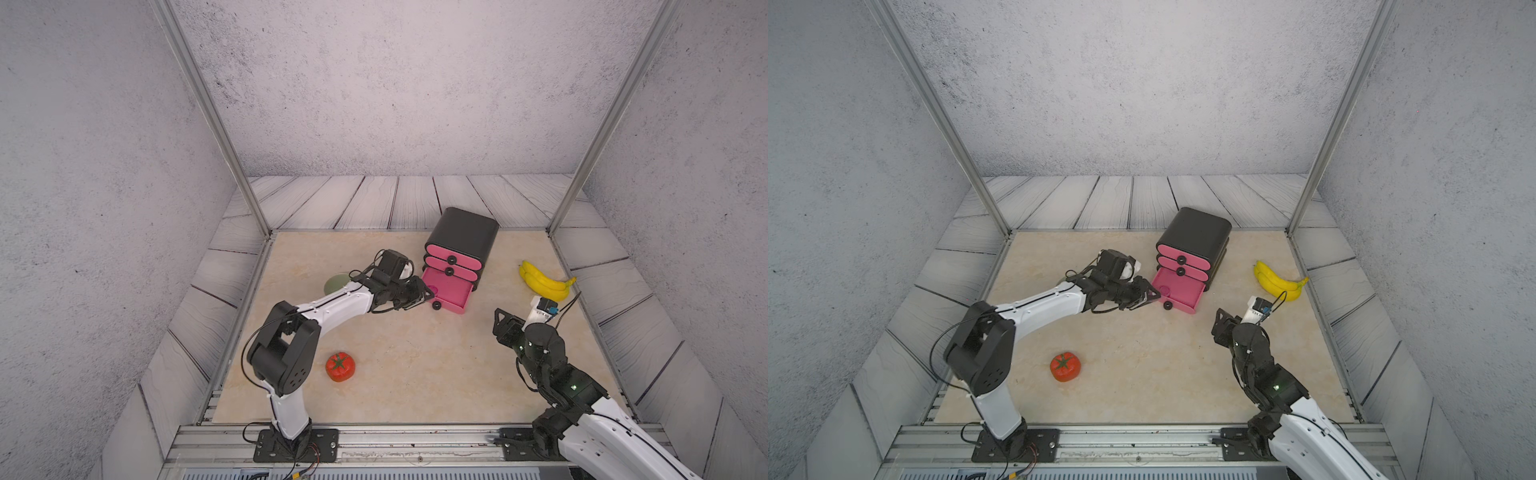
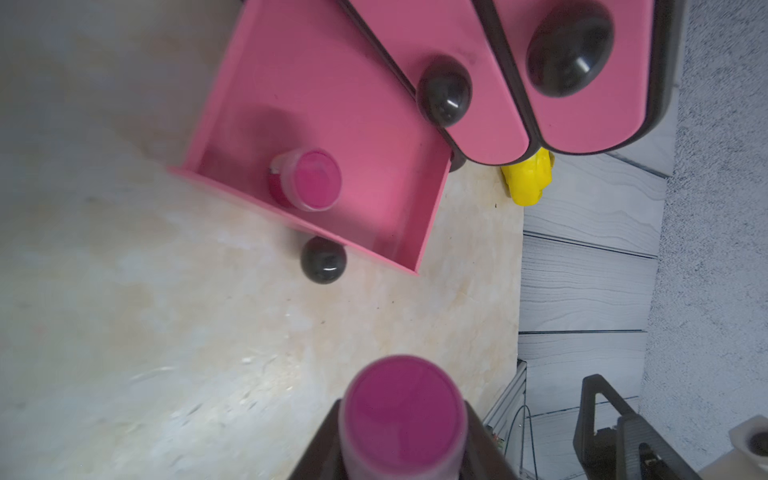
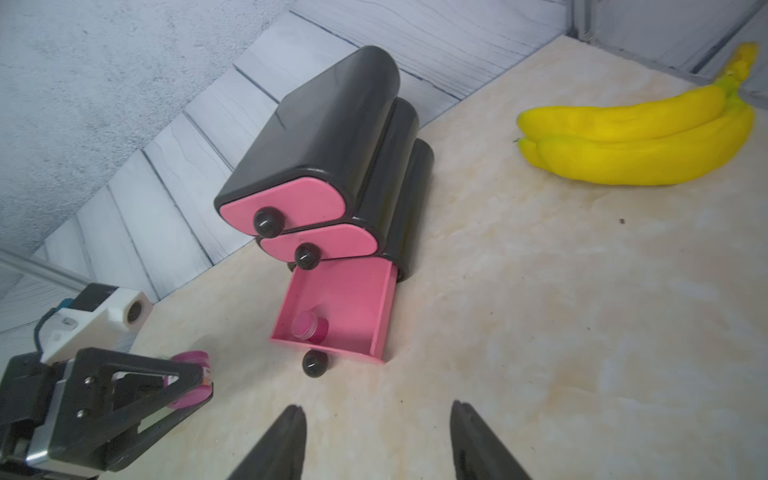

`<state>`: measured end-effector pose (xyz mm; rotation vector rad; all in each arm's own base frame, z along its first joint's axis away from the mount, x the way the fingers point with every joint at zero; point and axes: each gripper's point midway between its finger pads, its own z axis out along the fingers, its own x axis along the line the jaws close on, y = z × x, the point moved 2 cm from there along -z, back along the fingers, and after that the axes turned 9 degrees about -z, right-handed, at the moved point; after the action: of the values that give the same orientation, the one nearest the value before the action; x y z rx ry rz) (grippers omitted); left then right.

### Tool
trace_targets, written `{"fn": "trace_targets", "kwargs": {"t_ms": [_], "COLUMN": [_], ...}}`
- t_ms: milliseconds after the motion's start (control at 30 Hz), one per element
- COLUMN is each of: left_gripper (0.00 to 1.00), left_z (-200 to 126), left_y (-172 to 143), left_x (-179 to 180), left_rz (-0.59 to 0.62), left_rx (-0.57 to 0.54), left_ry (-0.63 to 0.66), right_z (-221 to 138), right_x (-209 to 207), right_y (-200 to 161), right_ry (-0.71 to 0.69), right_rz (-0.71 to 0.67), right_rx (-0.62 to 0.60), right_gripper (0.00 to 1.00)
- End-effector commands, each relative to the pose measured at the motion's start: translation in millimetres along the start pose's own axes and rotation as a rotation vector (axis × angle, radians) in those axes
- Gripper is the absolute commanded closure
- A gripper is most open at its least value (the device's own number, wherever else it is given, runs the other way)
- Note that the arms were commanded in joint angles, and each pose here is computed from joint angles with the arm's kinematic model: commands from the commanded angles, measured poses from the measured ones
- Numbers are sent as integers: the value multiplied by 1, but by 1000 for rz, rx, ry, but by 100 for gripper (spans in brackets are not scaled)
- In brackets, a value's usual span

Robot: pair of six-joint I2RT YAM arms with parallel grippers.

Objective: Put the paint cans in the drawer according to color
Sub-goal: Place the paint can in the drawer.

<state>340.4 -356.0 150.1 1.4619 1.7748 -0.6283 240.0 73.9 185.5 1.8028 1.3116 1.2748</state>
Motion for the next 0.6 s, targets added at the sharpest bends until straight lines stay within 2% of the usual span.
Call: {"fn": "trace_targets", "kwargs": {"t_ms": [0, 267, 433, 567], "left_gripper": [66, 61, 53, 46], "left_z": [21, 73, 93, 93], "left_y": [14, 39, 40, 33], "left_x": [-24, -3, -19, -31], "left_rz": [-13, -43, -56, -49], "left_rx": [-40, -70, -19, 19], "left_ry": [-15, 134, 92, 64], "right_z": [-4, -17, -22, -22], "right_x": [-20, -27, -29, -28], "right_y": [-7, -7, -6, -6], "right_ry": [-96, -103, -109, -105], "right_rz": [-9, -19, -36, -39], "right_rx": [13, 23, 35, 40], "right_gripper": [41, 40, 41, 41]}}
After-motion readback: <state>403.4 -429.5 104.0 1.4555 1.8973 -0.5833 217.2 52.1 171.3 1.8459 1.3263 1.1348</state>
